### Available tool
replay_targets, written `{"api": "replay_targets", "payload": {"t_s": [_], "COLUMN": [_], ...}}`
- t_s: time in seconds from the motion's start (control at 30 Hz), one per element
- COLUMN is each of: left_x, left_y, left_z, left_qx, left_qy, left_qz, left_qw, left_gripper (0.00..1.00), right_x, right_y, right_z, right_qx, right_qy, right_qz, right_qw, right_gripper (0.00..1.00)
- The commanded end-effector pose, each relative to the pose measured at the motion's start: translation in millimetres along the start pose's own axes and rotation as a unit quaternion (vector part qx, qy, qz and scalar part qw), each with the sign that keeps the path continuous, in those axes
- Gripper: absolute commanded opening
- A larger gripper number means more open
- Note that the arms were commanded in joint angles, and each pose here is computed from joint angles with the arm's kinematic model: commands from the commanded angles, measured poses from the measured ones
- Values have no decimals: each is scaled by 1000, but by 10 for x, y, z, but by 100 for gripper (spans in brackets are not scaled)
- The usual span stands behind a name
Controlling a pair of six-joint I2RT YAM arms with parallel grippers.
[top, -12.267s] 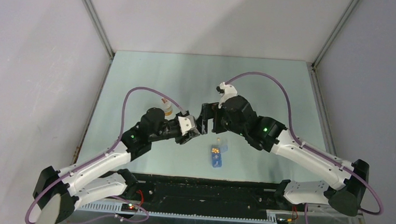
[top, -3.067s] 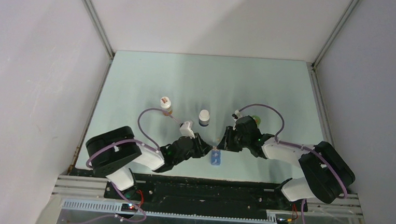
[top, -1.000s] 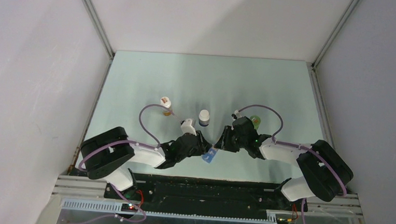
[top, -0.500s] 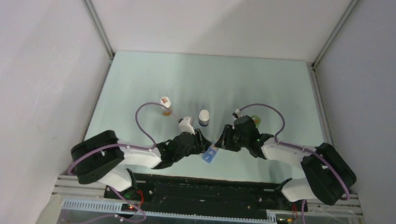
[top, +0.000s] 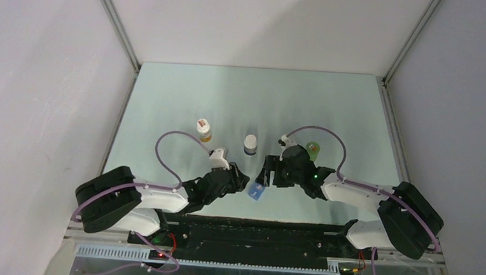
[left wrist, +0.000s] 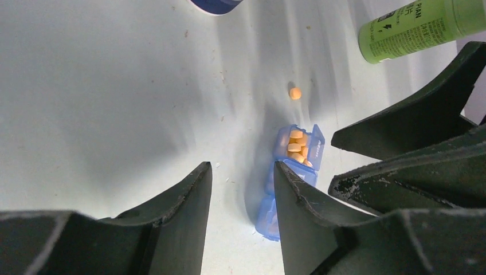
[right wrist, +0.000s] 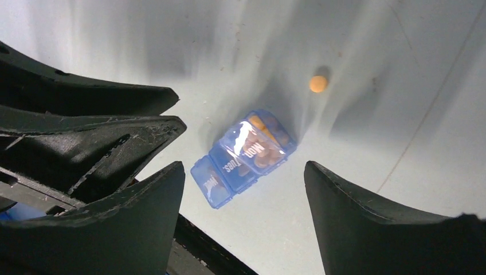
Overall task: Sort the pills into containers
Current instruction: Close the pill container at the center of the board.
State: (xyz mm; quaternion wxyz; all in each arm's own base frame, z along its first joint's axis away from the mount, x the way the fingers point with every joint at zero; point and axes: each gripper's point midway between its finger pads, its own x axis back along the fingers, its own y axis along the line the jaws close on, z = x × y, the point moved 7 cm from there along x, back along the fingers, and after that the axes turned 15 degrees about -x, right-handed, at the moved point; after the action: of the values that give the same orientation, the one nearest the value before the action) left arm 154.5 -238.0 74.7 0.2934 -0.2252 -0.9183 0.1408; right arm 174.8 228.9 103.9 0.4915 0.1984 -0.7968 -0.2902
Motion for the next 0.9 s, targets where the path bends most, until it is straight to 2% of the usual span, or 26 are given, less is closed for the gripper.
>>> {"api": "replay_targets", "payload": {"t_s": [0.0, 0.1, 0.23, 0.43, 0.7, 0.87], "left_x": [32, 51, 82, 78, -4, -46], "left_y": [59, 85, 90, 6, -133, -177], "left_z": [-108, -98, -66, 46, 62, 72], "left_qx": [-2, -1, 2, -15, -20, -30], "left_qy": [-38, -40, -36, -8, 2, 8], "left_qz": [-17, -20, -10, 42, 82, 89], "left_qw": [999, 999, 999, 999, 996, 996], "left_gripper": [50, 50, 50, 50, 52, 55], "right_x": [0, -67, -96, -106, -151, -156], "right_y": [214, 182, 227, 252, 239, 236], "right_z": [-127, -119, -144, -160, -114, -121], "right_qx": [62, 98, 167, 236, 259, 244], "right_qy": [-44, -53, -71, -64, -33, -31], "right_qz": [-3, 39, 57, 41, 20, 19], "right_qw": [997, 993, 982, 969, 965, 969], "right_gripper": [81, 81, 76, 68, 65, 59]}}
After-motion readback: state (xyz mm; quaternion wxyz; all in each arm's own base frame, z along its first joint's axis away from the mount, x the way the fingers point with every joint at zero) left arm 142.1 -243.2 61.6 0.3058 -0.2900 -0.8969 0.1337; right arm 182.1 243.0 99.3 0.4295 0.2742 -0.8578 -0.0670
